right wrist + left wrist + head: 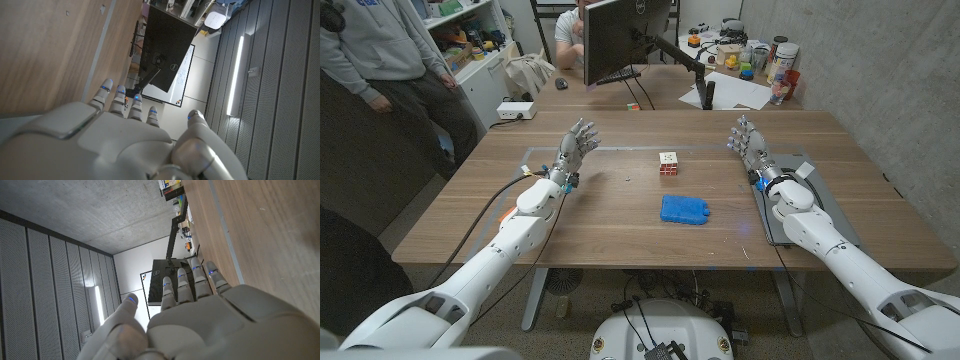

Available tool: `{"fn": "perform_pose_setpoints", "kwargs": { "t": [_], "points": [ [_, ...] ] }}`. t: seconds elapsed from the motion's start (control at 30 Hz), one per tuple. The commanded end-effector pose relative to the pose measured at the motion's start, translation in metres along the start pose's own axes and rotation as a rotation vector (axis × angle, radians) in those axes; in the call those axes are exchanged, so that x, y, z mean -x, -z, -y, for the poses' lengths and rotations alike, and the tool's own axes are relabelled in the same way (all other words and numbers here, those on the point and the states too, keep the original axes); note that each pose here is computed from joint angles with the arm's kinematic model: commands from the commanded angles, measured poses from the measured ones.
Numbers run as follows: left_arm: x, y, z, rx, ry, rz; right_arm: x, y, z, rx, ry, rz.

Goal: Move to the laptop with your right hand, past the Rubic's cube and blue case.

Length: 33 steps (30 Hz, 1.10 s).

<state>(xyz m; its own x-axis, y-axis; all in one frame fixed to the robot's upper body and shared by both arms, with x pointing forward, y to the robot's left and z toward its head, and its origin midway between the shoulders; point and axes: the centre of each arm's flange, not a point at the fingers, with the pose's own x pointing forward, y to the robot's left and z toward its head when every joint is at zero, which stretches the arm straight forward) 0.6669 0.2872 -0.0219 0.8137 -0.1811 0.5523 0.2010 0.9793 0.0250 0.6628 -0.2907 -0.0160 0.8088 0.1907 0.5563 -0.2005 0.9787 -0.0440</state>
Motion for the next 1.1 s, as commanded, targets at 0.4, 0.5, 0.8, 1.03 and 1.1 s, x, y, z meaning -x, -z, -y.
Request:
{"fn": "perform_pose_setpoints", "kwargs": {
  "t": [0.4,0.5,0.8,1.03,1.1],
  "points": [
    [-0.01,0.006,0.002,-0.003,0.009,-0.006,-0.004,-0.013,0.01,0.077,0.027,0.017],
    [-0.011,0.008,0.002,-0.002,0.013,-0.01,0.005,-0.023,0.014,0.159,0.062,0.035],
    [-0.013,0.011,-0.001,0.003,0.016,-0.016,0.034,-0.056,0.022,0.433,0.187,0.084],
    [-0.016,0.013,-0.003,0.007,0.02,-0.02,0.058,-0.076,0.016,0.674,0.281,0.134],
    [-0.017,0.014,-0.003,0.009,0.021,-0.019,0.065,-0.082,0.013,0.744,0.304,0.149]
  ]
}}
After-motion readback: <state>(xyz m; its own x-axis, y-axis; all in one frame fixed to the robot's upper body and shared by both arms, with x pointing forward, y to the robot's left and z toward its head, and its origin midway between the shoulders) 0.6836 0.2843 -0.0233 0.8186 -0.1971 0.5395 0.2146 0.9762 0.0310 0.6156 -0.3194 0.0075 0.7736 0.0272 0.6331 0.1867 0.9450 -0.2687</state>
